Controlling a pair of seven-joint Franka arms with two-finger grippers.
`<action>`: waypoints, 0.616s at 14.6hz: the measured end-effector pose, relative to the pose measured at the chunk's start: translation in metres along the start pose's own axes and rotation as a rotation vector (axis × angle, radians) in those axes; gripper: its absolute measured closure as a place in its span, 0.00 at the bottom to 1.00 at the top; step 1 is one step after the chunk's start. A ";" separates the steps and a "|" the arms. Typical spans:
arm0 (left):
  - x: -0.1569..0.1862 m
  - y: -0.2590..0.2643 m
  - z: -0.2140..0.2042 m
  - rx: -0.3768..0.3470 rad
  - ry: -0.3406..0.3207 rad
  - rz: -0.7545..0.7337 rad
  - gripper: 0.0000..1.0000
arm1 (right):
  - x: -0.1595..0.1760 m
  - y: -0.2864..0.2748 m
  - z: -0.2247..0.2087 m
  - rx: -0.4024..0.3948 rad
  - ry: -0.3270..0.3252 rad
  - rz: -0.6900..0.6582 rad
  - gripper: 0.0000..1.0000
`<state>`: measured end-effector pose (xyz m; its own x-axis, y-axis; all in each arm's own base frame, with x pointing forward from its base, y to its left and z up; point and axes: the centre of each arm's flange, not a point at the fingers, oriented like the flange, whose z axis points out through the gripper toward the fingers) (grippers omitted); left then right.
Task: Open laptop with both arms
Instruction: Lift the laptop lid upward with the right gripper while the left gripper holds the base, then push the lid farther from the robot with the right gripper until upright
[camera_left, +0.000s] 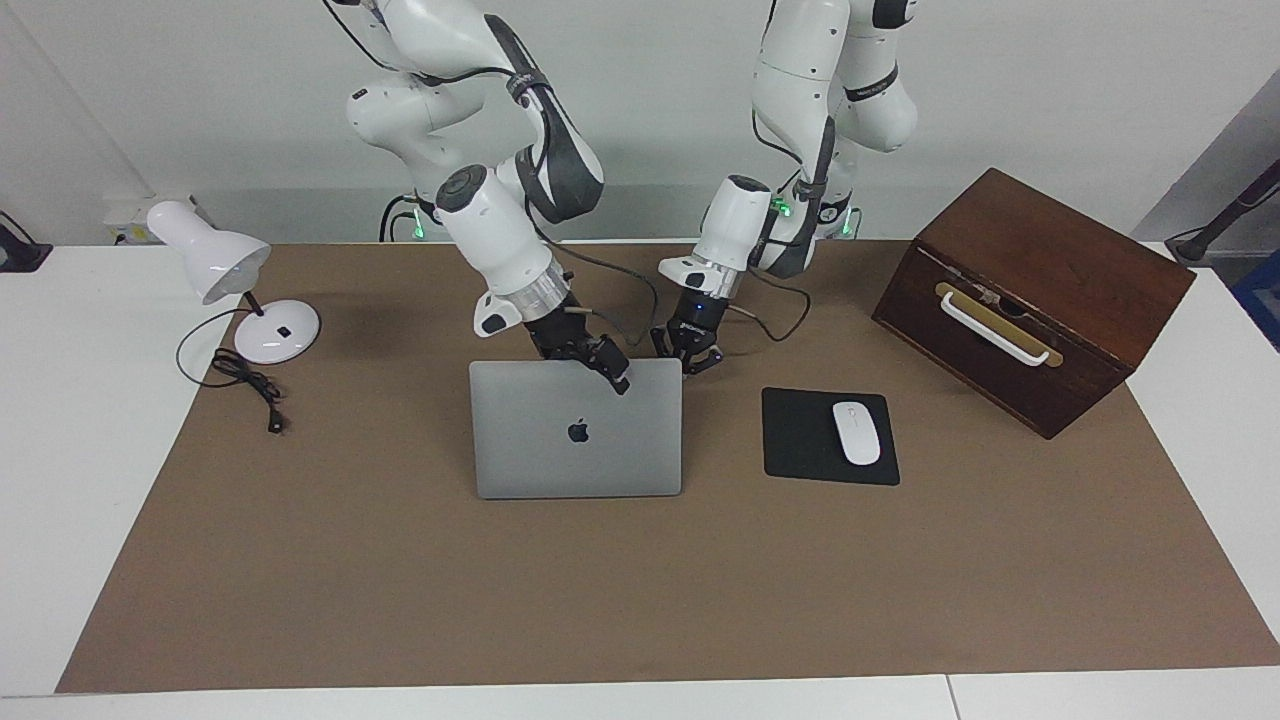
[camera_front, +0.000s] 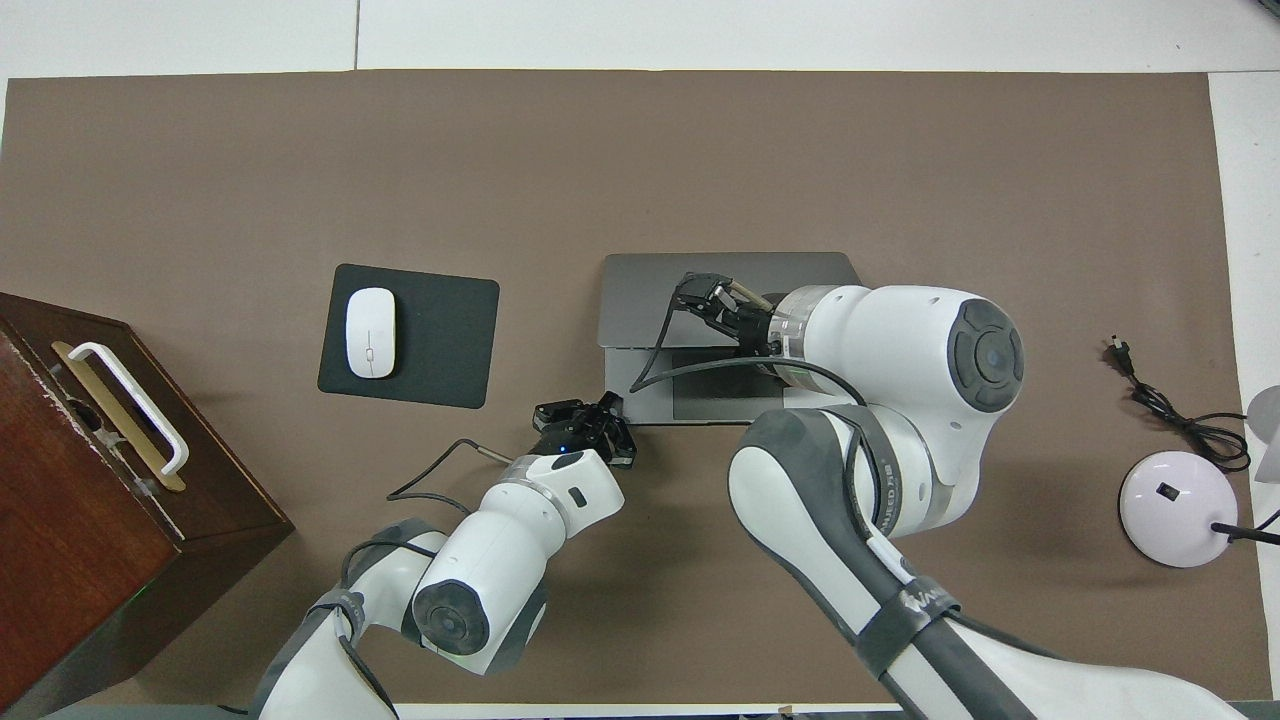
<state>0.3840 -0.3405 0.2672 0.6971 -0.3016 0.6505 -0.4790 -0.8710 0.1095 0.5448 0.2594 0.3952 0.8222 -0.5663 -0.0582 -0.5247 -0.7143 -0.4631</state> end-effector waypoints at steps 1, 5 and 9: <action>0.000 0.000 0.000 0.000 0.000 0.000 0.99 | 0.002 -0.002 -0.001 -0.011 0.006 -0.019 0.00; 0.000 0.000 0.000 0.000 0.000 0.000 0.99 | 0.012 -0.012 -0.009 -0.047 0.010 -0.069 0.00; 0.000 0.000 0.000 0.000 0.000 0.000 0.99 | 0.020 -0.017 -0.015 -0.065 -0.018 -0.063 0.00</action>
<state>0.3839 -0.3406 0.2672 0.6969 -0.3015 0.6507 -0.4789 -0.8710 0.1093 0.5670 0.2538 0.4151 0.8576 -0.5122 -0.0464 -0.4844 -0.7740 -0.4078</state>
